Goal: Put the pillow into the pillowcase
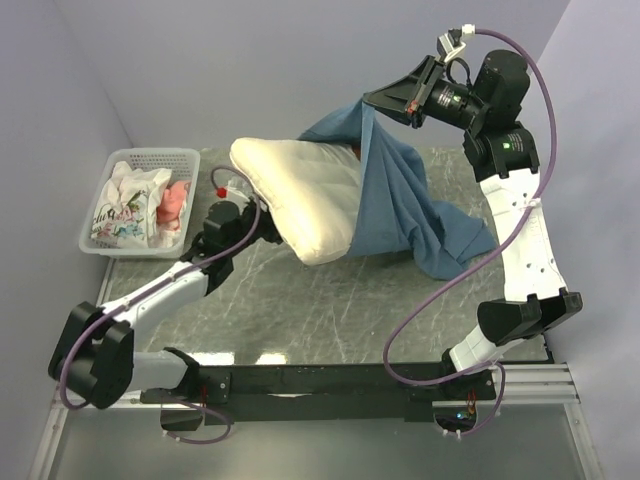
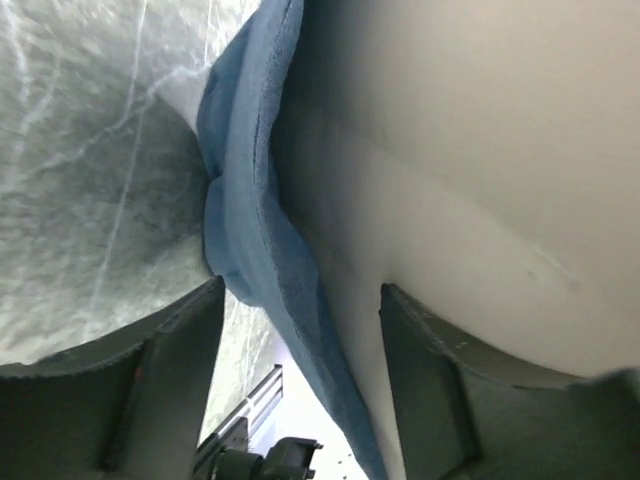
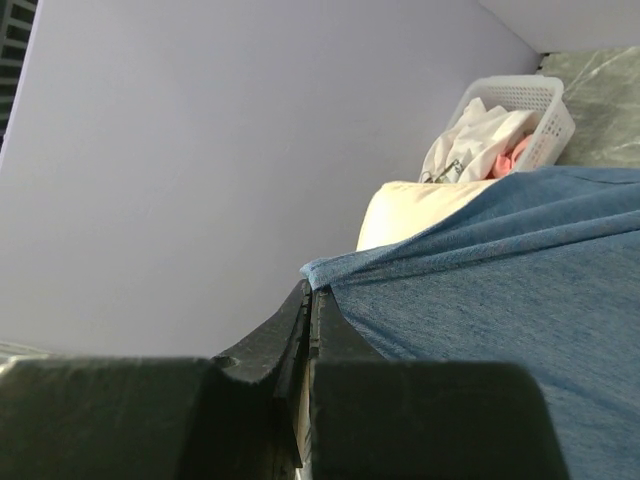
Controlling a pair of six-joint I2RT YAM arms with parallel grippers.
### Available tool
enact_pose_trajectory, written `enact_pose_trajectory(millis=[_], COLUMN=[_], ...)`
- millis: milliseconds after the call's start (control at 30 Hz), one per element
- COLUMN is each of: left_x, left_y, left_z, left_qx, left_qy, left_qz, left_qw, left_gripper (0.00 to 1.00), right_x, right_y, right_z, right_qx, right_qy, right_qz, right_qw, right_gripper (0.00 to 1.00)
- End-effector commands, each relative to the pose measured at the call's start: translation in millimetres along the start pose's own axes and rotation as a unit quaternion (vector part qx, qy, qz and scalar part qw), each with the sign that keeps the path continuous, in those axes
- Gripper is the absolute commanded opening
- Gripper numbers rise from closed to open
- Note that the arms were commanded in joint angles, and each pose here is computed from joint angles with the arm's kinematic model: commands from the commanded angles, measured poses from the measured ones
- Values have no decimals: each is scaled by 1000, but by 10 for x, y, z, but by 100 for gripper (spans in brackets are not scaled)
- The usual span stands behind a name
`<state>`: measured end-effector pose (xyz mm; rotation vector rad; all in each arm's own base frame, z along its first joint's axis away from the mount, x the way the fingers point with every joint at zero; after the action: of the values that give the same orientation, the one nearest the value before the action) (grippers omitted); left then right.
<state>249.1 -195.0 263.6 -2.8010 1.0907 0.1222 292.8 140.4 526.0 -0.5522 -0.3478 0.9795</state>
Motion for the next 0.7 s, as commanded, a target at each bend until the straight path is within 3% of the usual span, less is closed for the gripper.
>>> enact_pose_trajectory(millis=[0,167,233,267,333,367,500,667], left_x=[235,446,482,480,467,422,160,-355], left_y=[185,216,189,179,140,120,-5,-369], left_z=[-109,-124,-244,-245,-439,-533,-932,-1394], left_qx=[2,8,31,38,72,84,143,180], left_qy=[18,4,7,-12,-2,2,-21,19], left_qz=[8,22,19,19,10,6,-6,-26], left_qw=[1000,1000,999,999,997,996,989,983], left_gripper=[64,53,38,22,4,1,1,1], right_x=[-242,-245,-250,-253,-277,-266,-267,-209], right_y=[-94,-114,-102,-90,-43,-28,-35,-60], right_z=[596,646,642,634,605,547,426,107], right_qx=[-93,-95,-97,-98,-99,-95,-107,-122], right_qy=[-82,-95,-96,-98,-102,-97,-46,60], right_qz=[-52,-51,-47,-45,-46,-44,-63,-79], right_qw=[991,990,989,989,989,990,991,988], right_gripper=[0,0,0,0,0,0,0,0])
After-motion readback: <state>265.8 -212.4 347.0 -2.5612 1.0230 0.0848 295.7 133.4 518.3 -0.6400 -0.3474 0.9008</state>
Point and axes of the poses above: each gripper's point midway between its finger pads, its own x axis out along the fingers, its own z axis along the line the jaws close on, y = z × x, the point moved 10 cm from there along -x, back along the fingers, and after that the axes turned 5 degrees about -x, right-handed, at the moved point
